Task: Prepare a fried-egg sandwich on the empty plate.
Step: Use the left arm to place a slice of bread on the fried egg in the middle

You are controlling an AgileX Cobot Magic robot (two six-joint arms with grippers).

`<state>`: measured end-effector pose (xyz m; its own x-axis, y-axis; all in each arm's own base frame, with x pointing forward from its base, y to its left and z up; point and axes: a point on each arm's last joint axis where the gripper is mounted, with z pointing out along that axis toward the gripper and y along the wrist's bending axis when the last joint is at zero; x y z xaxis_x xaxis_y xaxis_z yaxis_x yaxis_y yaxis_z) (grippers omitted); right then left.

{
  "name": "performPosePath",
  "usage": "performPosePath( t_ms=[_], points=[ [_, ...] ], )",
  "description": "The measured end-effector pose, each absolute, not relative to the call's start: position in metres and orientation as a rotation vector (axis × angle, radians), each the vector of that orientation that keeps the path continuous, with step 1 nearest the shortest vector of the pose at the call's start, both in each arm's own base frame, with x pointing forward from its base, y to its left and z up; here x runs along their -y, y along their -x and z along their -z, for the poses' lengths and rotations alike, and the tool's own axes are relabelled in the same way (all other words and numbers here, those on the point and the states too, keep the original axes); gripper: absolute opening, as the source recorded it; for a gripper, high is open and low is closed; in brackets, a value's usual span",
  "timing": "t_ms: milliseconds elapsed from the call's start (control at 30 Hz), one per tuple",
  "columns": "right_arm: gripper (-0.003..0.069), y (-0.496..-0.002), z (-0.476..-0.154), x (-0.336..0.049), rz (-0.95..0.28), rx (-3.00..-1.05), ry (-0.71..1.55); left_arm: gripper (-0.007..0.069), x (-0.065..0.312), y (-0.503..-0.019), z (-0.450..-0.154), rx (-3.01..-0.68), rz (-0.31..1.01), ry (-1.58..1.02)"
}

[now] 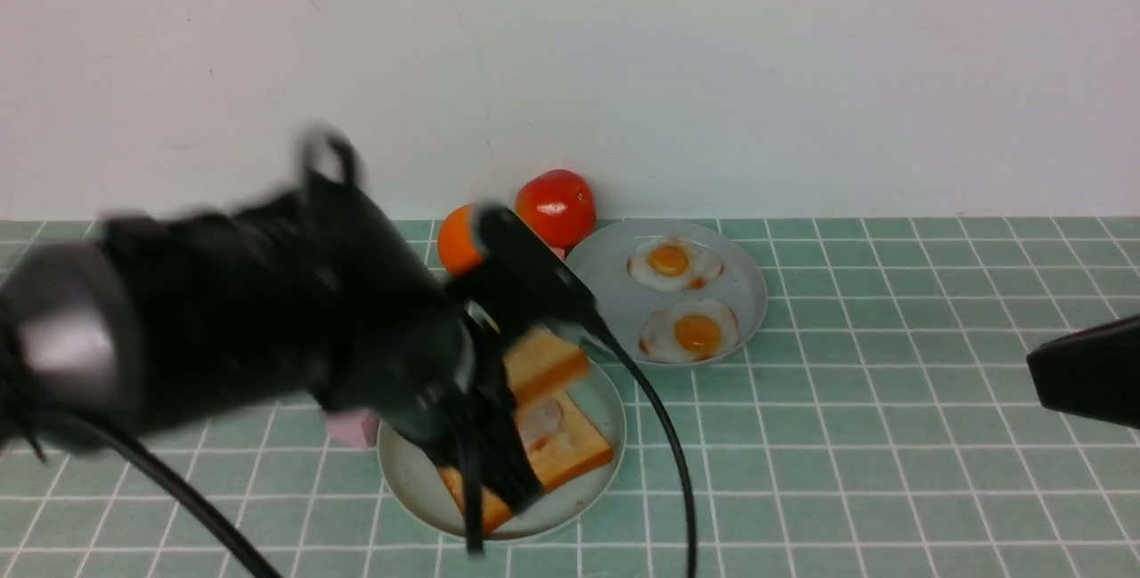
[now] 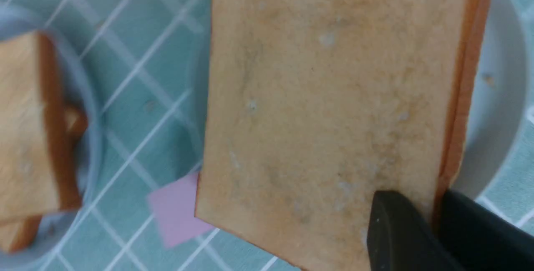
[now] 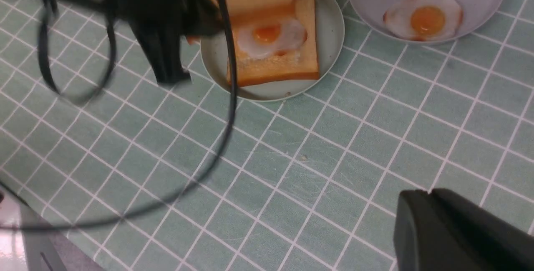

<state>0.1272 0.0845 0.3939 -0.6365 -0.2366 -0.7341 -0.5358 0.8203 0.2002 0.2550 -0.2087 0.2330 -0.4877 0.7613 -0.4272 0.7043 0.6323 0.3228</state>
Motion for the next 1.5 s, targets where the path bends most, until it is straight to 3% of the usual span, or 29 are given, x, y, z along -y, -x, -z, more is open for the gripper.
performPosePath(
  t_ms=[333,733,1067,1500],
  points=[
    [0.0058,-0.127,-0.393,-0.085,-0.529,-2.273,0.566,0.0099,0.224,-0.264,-0.201,-2.289,-0.228,-1.174],
    [0.0064,-0.126,-0.393,-0.084,-0.528,-2.283,0.571,0.0102,0.231,-0.264,-0.194,-2.307,-0.143,-1.142],
    [0.0067,-0.126,-0.393,-0.085,-0.532,-2.283,0.571,0.0282,0.231,-0.264,-0.194,-2.302,-0.147,-1.148],
    [0.0079,-0.124,-0.393,-0.086,-0.560,-2.289,0.569,0.0309,0.226,-0.260,-0.203,-2.341,-0.160,-1.095]
  ],
)
